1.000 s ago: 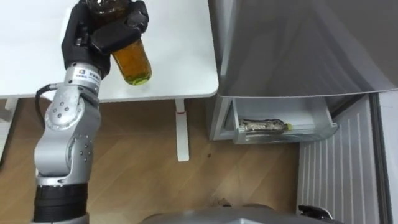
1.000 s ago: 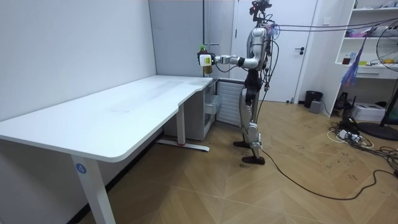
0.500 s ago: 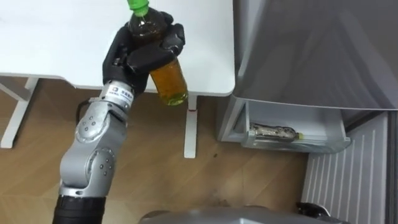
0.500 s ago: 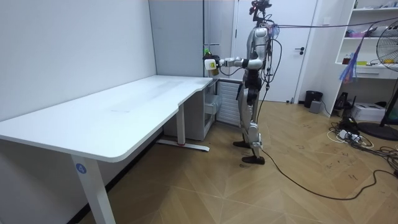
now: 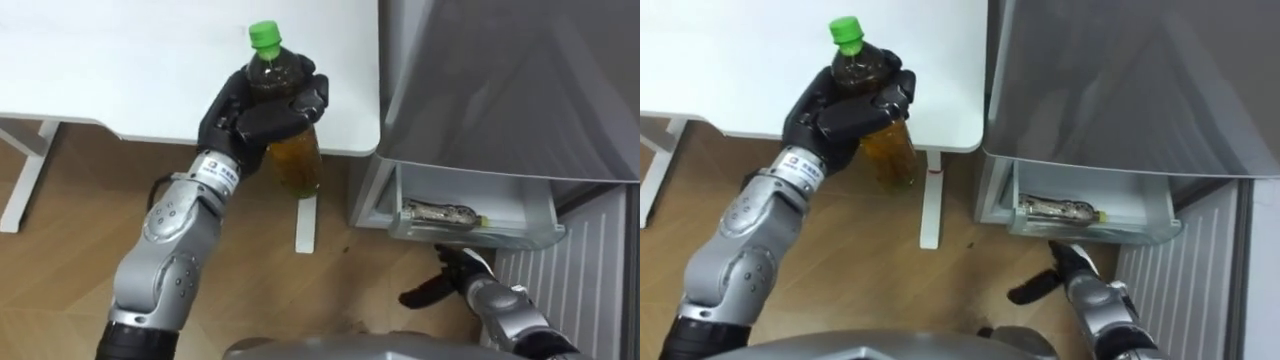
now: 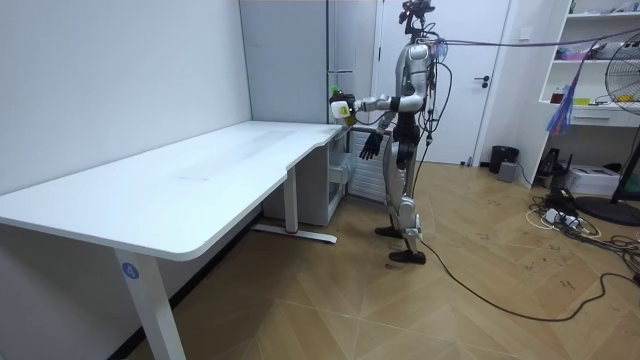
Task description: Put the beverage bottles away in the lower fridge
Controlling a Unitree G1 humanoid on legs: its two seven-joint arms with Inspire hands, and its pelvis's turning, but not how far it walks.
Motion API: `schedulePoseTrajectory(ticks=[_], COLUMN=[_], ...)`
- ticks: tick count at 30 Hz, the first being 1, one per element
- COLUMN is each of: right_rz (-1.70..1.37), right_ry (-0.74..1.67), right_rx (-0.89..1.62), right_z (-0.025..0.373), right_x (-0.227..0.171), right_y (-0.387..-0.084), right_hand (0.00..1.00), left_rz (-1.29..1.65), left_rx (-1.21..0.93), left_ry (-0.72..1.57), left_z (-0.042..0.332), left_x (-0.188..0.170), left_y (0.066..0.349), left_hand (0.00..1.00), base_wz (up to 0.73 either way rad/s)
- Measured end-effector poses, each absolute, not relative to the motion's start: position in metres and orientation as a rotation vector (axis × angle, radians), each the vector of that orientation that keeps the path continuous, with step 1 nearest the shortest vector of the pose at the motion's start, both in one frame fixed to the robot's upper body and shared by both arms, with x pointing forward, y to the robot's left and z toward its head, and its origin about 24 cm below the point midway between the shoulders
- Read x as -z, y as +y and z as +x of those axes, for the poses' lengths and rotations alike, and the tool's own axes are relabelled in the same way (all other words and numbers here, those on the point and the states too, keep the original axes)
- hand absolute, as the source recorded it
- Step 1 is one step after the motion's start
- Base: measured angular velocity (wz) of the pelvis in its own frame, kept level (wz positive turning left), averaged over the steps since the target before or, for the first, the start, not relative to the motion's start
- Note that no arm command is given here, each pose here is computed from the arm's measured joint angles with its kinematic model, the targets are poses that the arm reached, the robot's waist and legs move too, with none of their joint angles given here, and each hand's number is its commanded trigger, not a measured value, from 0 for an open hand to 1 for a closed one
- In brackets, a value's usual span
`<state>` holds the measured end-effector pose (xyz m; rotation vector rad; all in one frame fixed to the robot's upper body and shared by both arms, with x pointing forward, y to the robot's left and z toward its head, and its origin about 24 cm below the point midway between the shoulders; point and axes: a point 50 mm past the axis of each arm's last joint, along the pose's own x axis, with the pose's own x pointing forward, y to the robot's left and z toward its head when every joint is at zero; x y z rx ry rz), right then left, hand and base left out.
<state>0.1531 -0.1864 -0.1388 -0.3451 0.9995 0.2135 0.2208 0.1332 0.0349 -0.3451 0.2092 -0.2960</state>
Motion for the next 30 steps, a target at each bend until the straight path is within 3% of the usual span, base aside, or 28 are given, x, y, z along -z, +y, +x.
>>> schedulePoseTrajectory(ticks=[10, 18, 30], right_rz=[-0.309, -0.349, -0.335], right_ry=[0.823, 0.762, 0.577], right_rx=[-0.374, -0.528, -0.651], right_z=[0.172, 0.172, 0.19], right_x=[0.116, 0.108, 0.074], right_y=[-0.157, -0.141, -0.125], right_hand=[0.0, 0.0, 0.0], left_rz=[-0.321, -0.208, -0.186], left_rx=[0.26, 0.255, 0.329], left_ry=[0.302, 0.264, 0.285], left_z=[0.214, 0.215, 0.208], left_x=[-0.011, -0.013, -0.003], left_y=[0.139, 0.142, 0.124], left_hand=[1.0, 1.0, 1.0], base_wz=[0.0, 0.0, 0.0])
